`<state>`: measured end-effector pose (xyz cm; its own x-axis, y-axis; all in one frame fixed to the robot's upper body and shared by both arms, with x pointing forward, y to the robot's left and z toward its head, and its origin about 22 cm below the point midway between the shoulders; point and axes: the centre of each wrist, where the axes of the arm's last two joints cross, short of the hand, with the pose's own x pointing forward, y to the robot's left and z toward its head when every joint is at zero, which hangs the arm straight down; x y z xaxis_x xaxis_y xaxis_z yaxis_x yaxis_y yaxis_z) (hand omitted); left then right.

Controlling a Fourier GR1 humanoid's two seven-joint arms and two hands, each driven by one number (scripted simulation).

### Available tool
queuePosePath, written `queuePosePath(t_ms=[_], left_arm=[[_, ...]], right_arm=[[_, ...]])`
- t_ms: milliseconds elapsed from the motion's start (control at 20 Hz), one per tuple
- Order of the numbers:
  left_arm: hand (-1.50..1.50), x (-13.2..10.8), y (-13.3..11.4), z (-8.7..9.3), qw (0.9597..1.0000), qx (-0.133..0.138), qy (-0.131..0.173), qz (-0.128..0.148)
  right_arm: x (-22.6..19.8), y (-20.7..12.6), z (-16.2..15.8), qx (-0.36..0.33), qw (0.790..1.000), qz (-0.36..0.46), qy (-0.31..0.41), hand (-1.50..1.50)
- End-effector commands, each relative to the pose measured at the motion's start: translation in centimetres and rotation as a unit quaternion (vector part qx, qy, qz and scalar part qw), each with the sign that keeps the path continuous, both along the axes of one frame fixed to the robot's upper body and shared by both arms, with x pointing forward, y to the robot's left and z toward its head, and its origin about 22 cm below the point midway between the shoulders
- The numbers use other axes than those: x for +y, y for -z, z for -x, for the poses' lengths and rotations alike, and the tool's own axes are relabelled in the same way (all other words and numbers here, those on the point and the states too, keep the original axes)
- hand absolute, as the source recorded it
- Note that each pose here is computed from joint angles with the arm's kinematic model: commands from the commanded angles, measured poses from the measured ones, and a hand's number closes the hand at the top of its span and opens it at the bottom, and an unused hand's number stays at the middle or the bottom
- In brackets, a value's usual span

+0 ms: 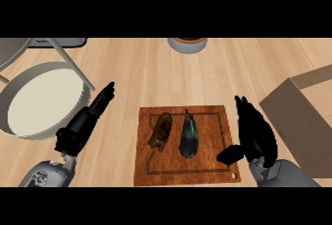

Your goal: Pick the eggplant from the cutting board and place it in the cardboard box

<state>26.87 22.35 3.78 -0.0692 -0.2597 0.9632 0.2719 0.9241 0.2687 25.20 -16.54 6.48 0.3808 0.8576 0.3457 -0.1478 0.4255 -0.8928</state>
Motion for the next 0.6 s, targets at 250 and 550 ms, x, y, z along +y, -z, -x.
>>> queuePosePath(t_ms=[250, 550], left_arm=[[0.00, -0.9, -0.2, -1.1, 0.9999, -0.001, 0.014, 0.001], [0.00, -2.5, -0.6, -1.0, 0.9999, -0.008, 0.010, 0.004]], right_arm=[[8.5, -4.7, -1.7, 0.116, 0.992, -0.027, 0.042, -1.50], [9.7, -4.7, -4.0, 0.123, 0.988, -0.038, 0.080, -1.50]])
